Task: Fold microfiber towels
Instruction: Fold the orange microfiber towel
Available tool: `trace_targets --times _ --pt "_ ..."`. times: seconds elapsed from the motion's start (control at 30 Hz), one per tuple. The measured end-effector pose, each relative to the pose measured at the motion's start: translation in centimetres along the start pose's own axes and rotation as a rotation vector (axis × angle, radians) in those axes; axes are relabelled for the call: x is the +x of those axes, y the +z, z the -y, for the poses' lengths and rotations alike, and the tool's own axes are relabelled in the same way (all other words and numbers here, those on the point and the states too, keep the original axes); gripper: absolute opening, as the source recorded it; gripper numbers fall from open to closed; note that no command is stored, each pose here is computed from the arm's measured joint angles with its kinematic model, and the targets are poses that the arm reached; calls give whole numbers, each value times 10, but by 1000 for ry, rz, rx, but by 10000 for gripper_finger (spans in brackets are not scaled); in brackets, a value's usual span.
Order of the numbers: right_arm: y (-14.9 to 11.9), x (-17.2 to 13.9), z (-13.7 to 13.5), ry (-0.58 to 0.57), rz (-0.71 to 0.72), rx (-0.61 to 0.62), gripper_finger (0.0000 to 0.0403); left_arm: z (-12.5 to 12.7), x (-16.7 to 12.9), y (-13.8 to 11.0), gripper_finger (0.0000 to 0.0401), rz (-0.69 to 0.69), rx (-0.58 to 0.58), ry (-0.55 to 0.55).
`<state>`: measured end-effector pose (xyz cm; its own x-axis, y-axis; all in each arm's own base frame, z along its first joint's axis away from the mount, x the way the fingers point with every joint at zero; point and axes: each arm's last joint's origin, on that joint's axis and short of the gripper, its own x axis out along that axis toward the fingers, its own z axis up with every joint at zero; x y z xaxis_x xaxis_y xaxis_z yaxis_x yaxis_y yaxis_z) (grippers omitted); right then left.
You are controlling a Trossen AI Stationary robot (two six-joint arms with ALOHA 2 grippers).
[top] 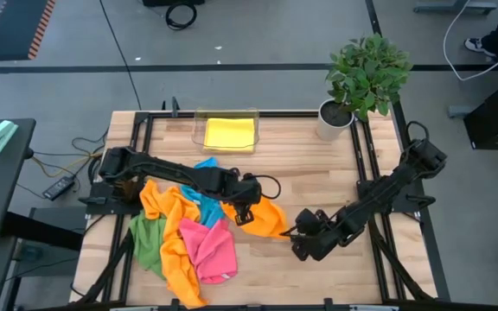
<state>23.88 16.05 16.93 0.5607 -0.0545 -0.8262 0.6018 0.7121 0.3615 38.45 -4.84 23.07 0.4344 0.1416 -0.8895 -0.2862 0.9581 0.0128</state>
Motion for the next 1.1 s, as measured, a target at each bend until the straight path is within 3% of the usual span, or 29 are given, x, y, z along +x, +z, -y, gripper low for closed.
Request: trace_targets --times 0.17,0.4,0.5,0.67,0.87,1.0,1.1 --pt "6 12 -8 73 17 26 256 0 0 1 17 8 24 0" --pt "4 40 4 -67 30 18 250 -1 0 2 8 16 32 -3" --pt "5 39 6 -95 67 12 198 -1 0 2 17 14 33 -2" --pt "8 25 4 -73 70 -59 32 -1 0 2 7 12 33 -1" --pt "20 -21 13 -73 48 -107 5 -1 -10 3 14 2 30 -35" --pt "38 -83 19 -70 63 -197 4 -4 -62 11 6 82 29 -98" --pt "58 -134 23 -35 132 -338 3 -11 -114 22 10 233 29 -135"
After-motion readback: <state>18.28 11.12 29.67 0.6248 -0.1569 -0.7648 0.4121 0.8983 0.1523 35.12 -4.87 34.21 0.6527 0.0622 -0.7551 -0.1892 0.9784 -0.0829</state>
